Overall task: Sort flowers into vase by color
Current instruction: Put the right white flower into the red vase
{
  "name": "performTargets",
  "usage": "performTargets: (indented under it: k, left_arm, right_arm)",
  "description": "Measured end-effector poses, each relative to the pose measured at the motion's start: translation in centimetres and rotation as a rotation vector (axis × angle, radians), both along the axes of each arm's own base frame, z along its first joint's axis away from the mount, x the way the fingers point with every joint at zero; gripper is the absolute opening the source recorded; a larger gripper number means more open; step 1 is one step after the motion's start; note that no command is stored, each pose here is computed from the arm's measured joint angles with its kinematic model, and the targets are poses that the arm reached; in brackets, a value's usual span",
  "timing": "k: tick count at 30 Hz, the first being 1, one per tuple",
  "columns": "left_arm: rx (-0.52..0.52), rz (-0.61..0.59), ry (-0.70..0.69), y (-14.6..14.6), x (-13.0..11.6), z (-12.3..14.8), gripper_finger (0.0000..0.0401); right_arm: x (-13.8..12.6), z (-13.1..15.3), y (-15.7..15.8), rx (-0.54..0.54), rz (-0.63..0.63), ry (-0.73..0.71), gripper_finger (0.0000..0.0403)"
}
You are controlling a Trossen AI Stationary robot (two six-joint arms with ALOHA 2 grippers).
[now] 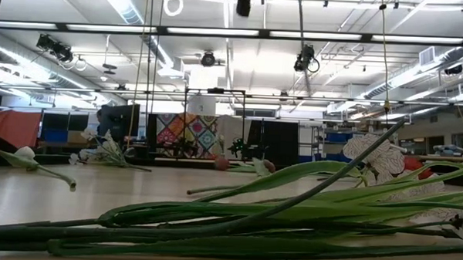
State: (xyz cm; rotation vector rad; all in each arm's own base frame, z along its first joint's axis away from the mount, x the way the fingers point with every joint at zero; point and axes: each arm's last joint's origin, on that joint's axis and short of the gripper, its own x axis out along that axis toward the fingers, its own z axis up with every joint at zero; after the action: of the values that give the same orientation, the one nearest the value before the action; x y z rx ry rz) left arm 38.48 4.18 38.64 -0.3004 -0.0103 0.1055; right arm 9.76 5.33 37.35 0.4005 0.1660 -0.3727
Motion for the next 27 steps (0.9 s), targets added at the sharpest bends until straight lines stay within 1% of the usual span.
performTargets:
  k: [3, 5, 7, 9, 13, 16, 18, 20, 22, 25, 27]
  left_arm:
    - [0.039, -0.028, -0.056, -0.5, -0.1, 1.6, 0.0013]
    - [0.066, -0.035, -0.081, -0.8, -0.1, 2.5, 0.0013]
    - [0.068, -0.043, -0.097, -1.0, -0.2, 3.1, 0.0013]
    - [0.067, -0.043, -0.111, -1.0, -0.3, 3.6, 0.0013]
    - [0.073, -0.067, -0.129, -1.2, -0.4, 4.1, 0.0013]
    - [0.072, -0.092, -0.112, -1.3, -0.3, 3.9, 0.0013]
    - [0.071, -0.099, -0.1, -1.3, -0.3, 3.8, 0.0013]
    - [0.07, -0.098, -0.092, -1.3, -0.3, 3.7, 0.0013]
    - [0.07, -0.098, -0.092, -1.3, -0.3, 3.7, 0.0013]
    - [0.069, -0.099, -0.088, -1.3, -0.3, 3.7, 0.0013]
    - [0.067, -0.103, -0.072, -1.3, -0.3, 3.5, 0.0013]
  right_arm:
    - [1.6, 1.0, 0.1, -0.026, 0.036, -0.038, 0.0201]
    - [2.9, 1.5, 0.3, -0.069, 0.077, -0.064, 0.0201]
    - [4.2, 1.8, 0.4, -0.106, 0.1, -0.075, 0.0201]
    - [5.4, 1.6, 0.2, -0.12, 0.091, -0.065, 0.0201]
    - [7.9, 1.0, -0.4, -0.144, 0.083, -0.037, 0.0201]
    - [9.5, 1.3, -1.2, -0.171, 0.087, -0.083, 0.0201]
    - [10.2, 1.7, -1.8, -0.172, 0.065, -0.124, 0.02]
    - [10.8, 1.5, -2.4, -0.166, 0.064, -0.124, 0.0196]
    - [11.4, 1.2, -2.9, -0.148, 0.098, -0.117, 0.0188]
    - [12.5, 0.8, -3.2, -0.123, 0.186, -0.123, 0.0171]
    - [13.2, 0.5, -3.3, -0.11, 0.206, -0.118, 0.0161]
